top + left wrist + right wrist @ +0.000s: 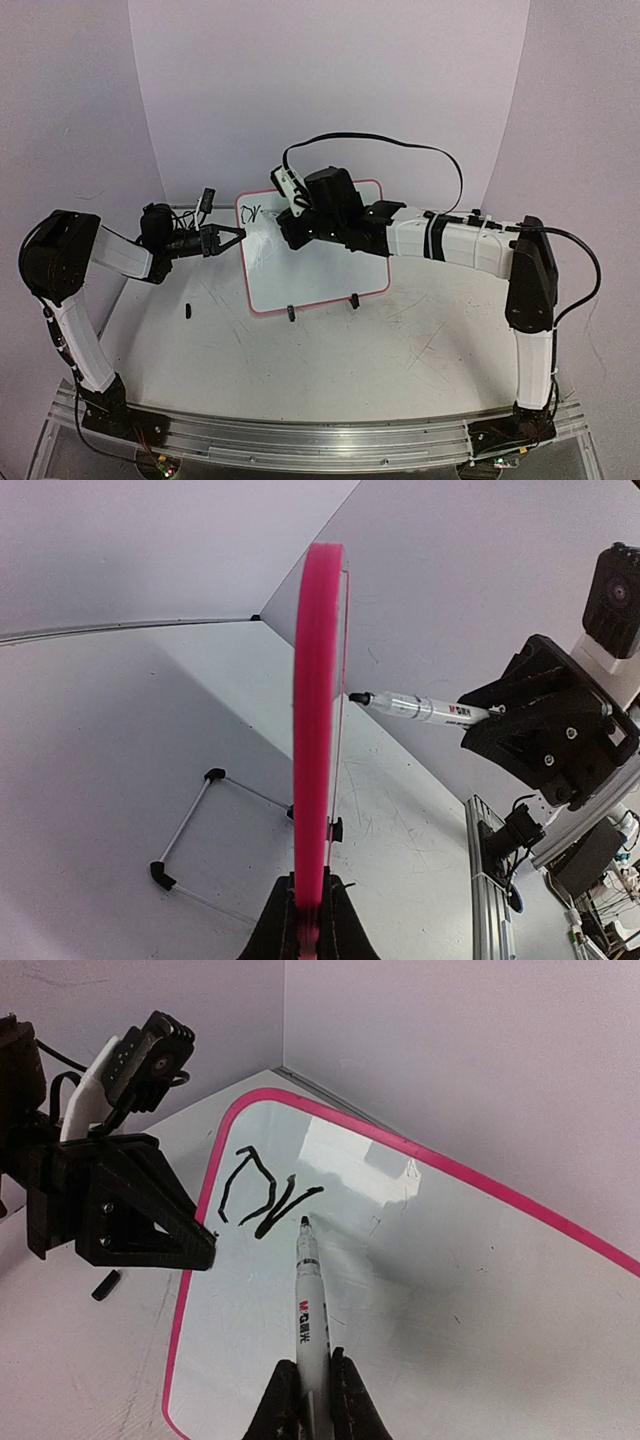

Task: Write a sentence on the whiteboard

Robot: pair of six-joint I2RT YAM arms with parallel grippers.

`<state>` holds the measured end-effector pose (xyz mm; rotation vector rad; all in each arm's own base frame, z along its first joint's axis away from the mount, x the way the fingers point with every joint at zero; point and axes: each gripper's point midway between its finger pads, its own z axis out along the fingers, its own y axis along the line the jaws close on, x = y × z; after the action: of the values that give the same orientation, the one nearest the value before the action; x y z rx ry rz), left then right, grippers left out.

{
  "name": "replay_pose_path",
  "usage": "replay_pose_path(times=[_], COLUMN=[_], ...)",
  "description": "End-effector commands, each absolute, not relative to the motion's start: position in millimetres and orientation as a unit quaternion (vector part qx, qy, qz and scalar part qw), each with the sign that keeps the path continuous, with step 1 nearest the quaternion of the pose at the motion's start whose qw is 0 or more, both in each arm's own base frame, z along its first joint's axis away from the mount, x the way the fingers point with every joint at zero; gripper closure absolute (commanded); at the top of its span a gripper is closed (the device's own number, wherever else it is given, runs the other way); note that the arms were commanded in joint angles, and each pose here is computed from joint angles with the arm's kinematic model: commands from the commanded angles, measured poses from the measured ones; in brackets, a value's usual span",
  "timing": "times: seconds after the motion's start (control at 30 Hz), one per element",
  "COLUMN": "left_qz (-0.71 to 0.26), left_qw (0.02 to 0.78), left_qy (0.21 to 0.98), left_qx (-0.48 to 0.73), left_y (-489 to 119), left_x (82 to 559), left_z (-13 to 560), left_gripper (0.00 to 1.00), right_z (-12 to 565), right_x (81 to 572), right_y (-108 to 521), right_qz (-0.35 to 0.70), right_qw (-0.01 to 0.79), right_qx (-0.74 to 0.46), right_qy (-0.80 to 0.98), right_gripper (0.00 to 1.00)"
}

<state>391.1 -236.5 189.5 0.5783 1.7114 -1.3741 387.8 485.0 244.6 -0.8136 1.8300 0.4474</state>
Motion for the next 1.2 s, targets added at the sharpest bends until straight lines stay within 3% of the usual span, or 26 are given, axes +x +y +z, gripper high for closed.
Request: replay_pose_path(times=[0.0,1.17], left_qz=[-0.550,-0.550], left_qw=[0.445,0.444], left_qy=[0.655,0.656], left_qx=[0.264,0.264], left_y=[-241,-241], left_x=[389,390], left_z=[216,215], left_gripper=[1.00,1.00], right_z=[256,254], right_x=[398,411], right_y=[485,448], right_qz=[0.188,0.152], right_qw=[0.532,0.536], right_qx=[-0.317,-0.269], right_qy=[0.763,0.786], right_gripper=[1.00,1.00])
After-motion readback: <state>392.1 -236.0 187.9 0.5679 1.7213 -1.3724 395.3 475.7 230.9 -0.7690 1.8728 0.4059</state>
